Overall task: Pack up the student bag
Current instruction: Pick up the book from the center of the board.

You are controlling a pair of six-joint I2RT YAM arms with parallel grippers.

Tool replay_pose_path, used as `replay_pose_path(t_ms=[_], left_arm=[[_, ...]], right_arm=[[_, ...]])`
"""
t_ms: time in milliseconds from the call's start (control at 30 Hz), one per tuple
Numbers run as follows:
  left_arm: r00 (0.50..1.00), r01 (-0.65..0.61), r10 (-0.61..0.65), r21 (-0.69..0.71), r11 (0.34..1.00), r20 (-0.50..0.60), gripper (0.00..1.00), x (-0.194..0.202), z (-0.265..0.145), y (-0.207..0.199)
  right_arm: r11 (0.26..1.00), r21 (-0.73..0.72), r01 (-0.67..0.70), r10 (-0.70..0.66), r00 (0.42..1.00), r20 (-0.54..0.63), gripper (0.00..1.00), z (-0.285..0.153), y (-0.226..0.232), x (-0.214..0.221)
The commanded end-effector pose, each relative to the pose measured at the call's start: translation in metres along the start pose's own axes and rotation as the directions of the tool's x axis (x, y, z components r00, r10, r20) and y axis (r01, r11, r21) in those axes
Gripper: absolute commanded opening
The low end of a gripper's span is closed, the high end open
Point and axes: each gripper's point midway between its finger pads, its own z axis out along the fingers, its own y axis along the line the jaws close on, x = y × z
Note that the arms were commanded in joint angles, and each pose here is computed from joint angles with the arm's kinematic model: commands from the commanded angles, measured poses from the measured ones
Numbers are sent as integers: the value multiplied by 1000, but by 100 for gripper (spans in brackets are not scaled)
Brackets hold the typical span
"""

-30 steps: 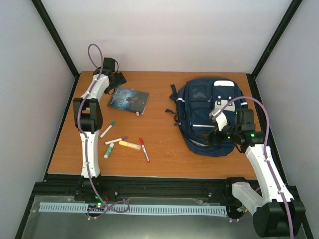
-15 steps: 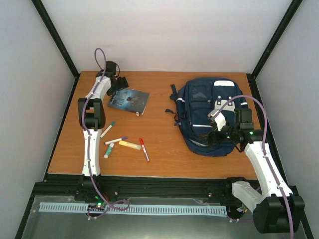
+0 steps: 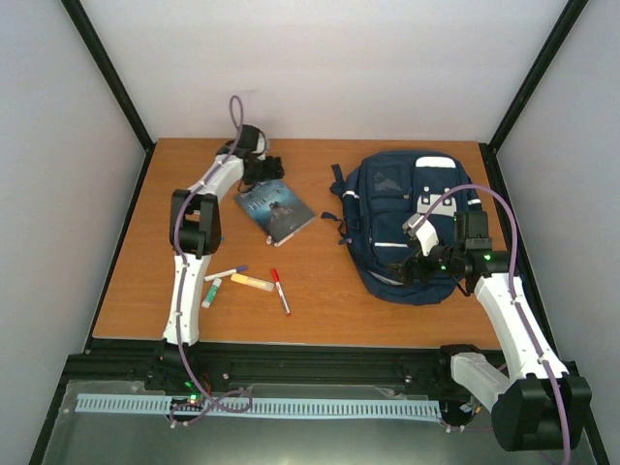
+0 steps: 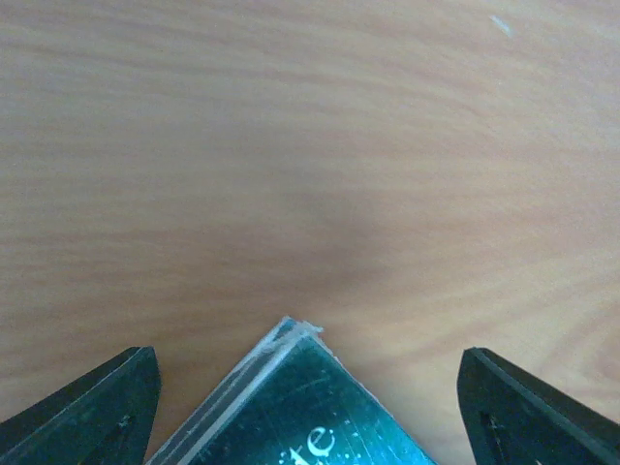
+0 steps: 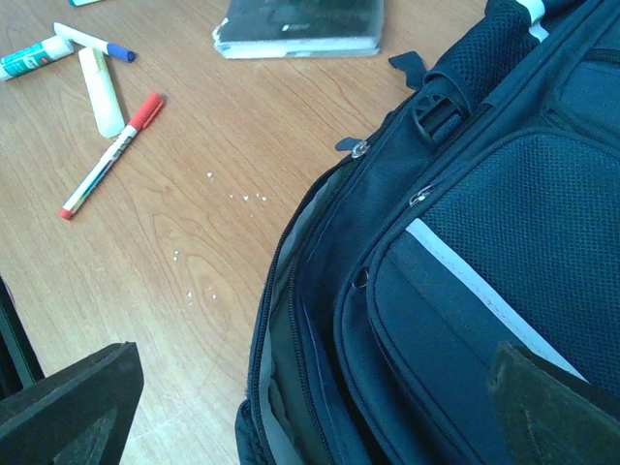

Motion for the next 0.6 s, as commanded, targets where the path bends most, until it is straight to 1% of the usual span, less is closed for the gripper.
replay_pose_path(t_ms=[0, 133, 400, 567], left_arm=[[984, -85, 98, 89, 992, -147, 86, 64, 10, -53], [979, -91, 108, 105, 990, -173, 85, 95, 9, -65], [973, -112, 137, 138, 984, -186, 83, 138, -9, -98], [974, -133, 164, 191, 972, -158, 83, 143, -25, -125]], right_arm=[[1000, -19, 15, -15, 1000, 15, 100, -1, 2, -4], [1000, -22, 17, -17, 1000, 16, 99, -2, 3, -4], [1000, -21, 21, -21, 1000, 19, 99, -3, 4, -4], [1000, -19, 21, -21, 1000, 19, 99, -3, 4, -4]])
